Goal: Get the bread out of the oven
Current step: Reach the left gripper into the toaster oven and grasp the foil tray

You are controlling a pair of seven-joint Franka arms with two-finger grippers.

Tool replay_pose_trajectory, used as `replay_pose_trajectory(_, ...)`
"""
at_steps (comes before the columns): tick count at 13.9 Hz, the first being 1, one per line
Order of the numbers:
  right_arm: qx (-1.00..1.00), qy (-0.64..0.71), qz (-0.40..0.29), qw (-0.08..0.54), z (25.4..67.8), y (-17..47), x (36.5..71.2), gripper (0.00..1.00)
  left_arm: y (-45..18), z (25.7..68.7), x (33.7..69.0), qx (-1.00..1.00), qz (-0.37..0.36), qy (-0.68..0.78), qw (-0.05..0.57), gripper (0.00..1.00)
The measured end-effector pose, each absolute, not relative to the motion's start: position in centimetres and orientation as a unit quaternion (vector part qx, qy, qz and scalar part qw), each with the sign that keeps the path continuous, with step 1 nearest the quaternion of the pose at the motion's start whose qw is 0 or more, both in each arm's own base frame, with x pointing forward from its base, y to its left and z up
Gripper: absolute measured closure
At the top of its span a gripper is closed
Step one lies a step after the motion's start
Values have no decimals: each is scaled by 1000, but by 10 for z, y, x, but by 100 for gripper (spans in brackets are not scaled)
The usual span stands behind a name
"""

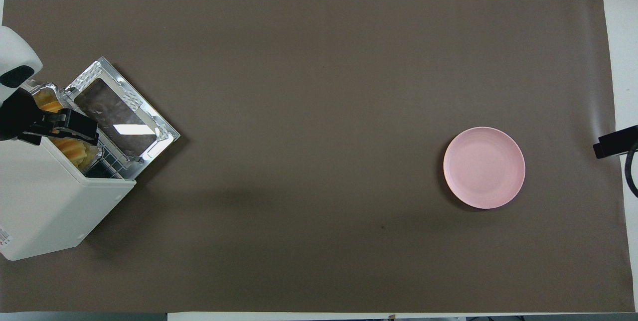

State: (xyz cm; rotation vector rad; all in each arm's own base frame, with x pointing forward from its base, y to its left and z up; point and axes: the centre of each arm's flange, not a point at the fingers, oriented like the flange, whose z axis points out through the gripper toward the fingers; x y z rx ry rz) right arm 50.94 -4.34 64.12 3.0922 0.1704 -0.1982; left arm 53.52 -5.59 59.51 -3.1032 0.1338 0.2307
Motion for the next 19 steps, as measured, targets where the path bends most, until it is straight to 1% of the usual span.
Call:
replay_pose_trajectory(7,996,55,-64,19,641,-43,509,0,-56,592,537,-997,70,31,14,0)
replay_pose_trajectory(10,996,55,-64,19,641,-43,509,0,-55,590,549,-997,25,-66,13,0)
replay_pose_trajectory(12,996,55,-64,19,641,-43,509,0,-55,580,560,-991,4,-135,10,0)
replay_pose_trajectory(14,996,55,-64,19,641,-43,509,0,-50,552,576,-981,2,-193,32,0)
replay_pose_trajectory(17,996,55,-64,19,641,-43,509,0,-39,490,600,-966,3,-246,76,0)
replay_pose_trajectory(19,996,55,-64,19,641,-43,509,0,-19,457,601,-961,7,-262,88,0)
